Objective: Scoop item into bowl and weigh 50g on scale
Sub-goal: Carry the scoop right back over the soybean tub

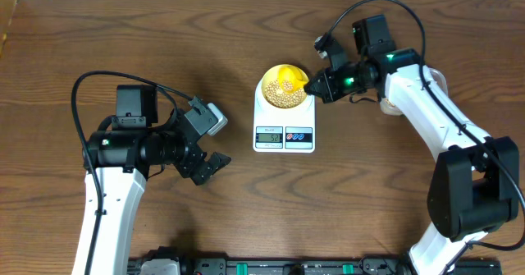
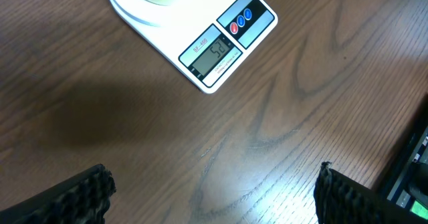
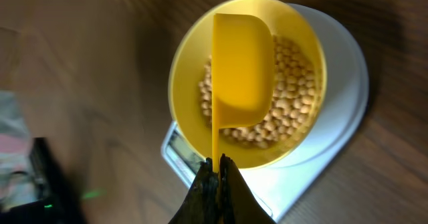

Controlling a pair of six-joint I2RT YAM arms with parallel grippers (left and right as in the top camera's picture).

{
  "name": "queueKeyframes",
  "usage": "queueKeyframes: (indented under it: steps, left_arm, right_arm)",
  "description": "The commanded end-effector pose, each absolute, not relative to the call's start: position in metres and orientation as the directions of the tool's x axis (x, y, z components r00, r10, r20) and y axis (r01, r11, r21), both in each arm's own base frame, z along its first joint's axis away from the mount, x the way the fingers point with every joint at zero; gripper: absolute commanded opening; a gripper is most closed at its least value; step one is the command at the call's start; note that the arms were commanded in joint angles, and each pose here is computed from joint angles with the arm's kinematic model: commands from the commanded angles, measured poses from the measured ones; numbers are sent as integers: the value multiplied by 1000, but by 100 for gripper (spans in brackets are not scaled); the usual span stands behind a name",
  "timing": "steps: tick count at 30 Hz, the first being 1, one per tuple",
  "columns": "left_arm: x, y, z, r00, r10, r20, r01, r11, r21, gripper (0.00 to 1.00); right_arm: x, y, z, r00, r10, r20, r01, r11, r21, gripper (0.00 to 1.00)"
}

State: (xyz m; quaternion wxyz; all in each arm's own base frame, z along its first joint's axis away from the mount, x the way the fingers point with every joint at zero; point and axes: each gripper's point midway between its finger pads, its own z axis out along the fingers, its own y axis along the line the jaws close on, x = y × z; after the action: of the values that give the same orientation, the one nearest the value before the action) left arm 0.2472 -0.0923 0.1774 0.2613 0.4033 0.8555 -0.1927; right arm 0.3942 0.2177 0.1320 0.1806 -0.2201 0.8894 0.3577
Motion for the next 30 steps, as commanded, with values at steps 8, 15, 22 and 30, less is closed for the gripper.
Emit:
queueKeyframes:
  steps: [8,15,22,30]
  left_arm:
    - [251,-94,185,-516,589,-622,801,589,-106,98]
    - [251,-94,185,-516,589,-622,801,589,-106,98]
    - [251,-94,185,-516,589,-622,801,589,-106,98]
    - [251,-94,185,-516,589,-622,801,589,-106,98]
  right_arm:
    - [402,192,191,-896,-54,-440,-401,525,751,1]
    - [401,135,183,-941,64,-331,-223,619,753,1]
    - [392,95,183,-950,128,-286,-139,646,750,1]
    - [373,51,188,-946,168,-277,-98,668,738,1]
